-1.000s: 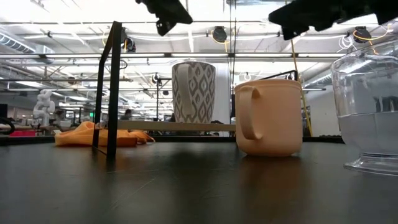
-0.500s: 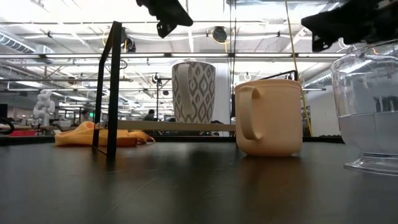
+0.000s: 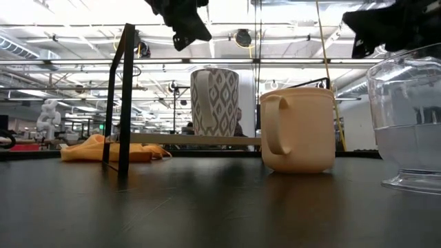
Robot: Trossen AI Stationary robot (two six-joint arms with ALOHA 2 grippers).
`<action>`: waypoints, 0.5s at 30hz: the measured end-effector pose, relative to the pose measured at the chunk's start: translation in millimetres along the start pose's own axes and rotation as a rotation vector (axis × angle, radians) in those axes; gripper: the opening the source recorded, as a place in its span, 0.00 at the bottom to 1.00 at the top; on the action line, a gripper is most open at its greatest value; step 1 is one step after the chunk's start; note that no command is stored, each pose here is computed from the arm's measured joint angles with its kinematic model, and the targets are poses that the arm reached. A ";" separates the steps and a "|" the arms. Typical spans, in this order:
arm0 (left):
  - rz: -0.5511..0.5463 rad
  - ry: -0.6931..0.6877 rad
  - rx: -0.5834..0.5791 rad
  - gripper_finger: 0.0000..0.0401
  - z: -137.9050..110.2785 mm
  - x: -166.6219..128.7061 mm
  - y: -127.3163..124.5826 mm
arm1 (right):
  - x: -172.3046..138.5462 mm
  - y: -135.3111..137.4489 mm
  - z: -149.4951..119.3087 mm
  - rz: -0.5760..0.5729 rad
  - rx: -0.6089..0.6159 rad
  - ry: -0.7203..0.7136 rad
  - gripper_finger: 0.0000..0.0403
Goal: Stack small to large cups/mugs on shelf
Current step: Put the white mug on the shelf
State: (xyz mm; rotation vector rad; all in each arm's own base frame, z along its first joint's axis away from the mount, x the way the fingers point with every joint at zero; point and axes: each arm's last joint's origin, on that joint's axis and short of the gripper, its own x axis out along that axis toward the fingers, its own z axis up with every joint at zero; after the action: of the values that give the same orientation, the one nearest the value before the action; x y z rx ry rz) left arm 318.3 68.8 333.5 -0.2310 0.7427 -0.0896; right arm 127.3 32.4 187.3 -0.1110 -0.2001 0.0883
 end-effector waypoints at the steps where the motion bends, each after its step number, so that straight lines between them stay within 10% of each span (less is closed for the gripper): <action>1: 0.000 0.001 0.000 0.00 0.1 1.8 0.6 | 0.1 0.1 -0.7 0.001 0.001 0.006 0.00; 15: 0.016 0.186 -0.057 0.00 14.0 40.8 19.0 | 1.2 0.9 -3.7 0.009 0.006 0.030 0.00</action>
State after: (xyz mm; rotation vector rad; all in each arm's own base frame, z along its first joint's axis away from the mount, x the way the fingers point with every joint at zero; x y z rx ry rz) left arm 357.8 83.1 312.0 -0.2735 0.9326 -0.0750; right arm 129.2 33.1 183.8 -0.1070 -0.1690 0.0957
